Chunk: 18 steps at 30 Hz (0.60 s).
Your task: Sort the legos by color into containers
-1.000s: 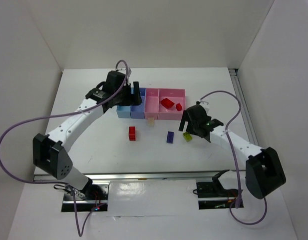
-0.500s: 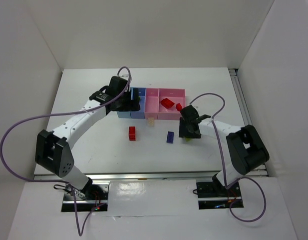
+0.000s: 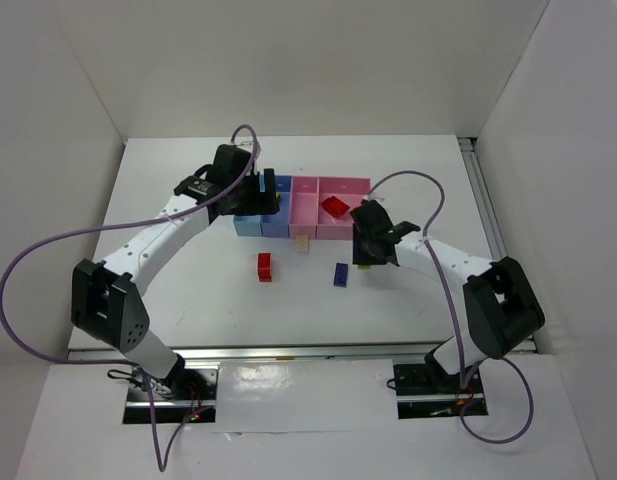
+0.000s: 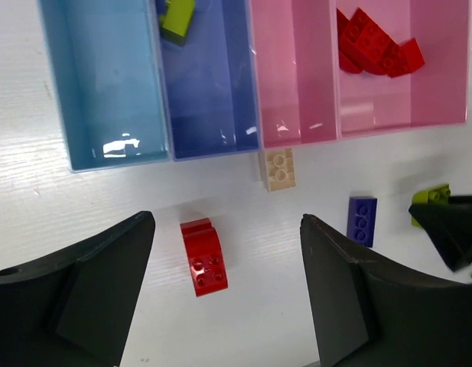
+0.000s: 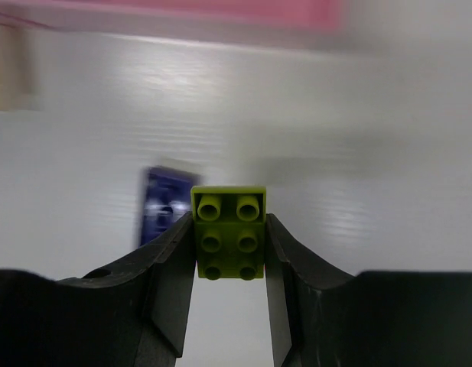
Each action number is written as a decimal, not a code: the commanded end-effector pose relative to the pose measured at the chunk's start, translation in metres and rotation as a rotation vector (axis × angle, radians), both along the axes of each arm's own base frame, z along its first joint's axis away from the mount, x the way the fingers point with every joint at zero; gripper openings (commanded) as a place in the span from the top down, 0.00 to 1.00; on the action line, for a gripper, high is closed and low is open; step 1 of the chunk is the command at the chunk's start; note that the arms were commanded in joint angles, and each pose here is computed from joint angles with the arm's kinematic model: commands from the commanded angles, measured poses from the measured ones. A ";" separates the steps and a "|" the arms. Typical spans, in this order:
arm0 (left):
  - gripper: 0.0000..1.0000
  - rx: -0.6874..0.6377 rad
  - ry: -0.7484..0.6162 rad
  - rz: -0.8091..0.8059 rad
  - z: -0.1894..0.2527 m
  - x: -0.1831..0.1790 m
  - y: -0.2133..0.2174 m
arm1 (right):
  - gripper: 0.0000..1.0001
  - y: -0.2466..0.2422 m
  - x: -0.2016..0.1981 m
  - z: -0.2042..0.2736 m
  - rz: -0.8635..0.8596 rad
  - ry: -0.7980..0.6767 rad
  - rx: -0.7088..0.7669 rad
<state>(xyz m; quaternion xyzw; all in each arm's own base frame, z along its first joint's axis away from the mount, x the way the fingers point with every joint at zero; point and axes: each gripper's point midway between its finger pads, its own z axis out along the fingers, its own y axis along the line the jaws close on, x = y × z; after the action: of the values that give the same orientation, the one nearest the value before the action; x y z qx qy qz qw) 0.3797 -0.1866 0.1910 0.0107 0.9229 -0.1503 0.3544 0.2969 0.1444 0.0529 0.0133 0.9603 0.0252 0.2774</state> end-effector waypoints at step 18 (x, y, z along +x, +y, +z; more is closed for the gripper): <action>0.24 0.052 0.090 0.181 -0.016 -0.065 0.076 | 0.73 0.227 0.176 0.119 0.308 -0.405 0.260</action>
<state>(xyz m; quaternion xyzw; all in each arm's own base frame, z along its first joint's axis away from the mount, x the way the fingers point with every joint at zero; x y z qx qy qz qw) 0.3242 -0.1146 0.1782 -0.0591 0.9367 -0.0922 0.3325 0.4609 0.3536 0.1484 -0.0860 0.8836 0.1749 0.4257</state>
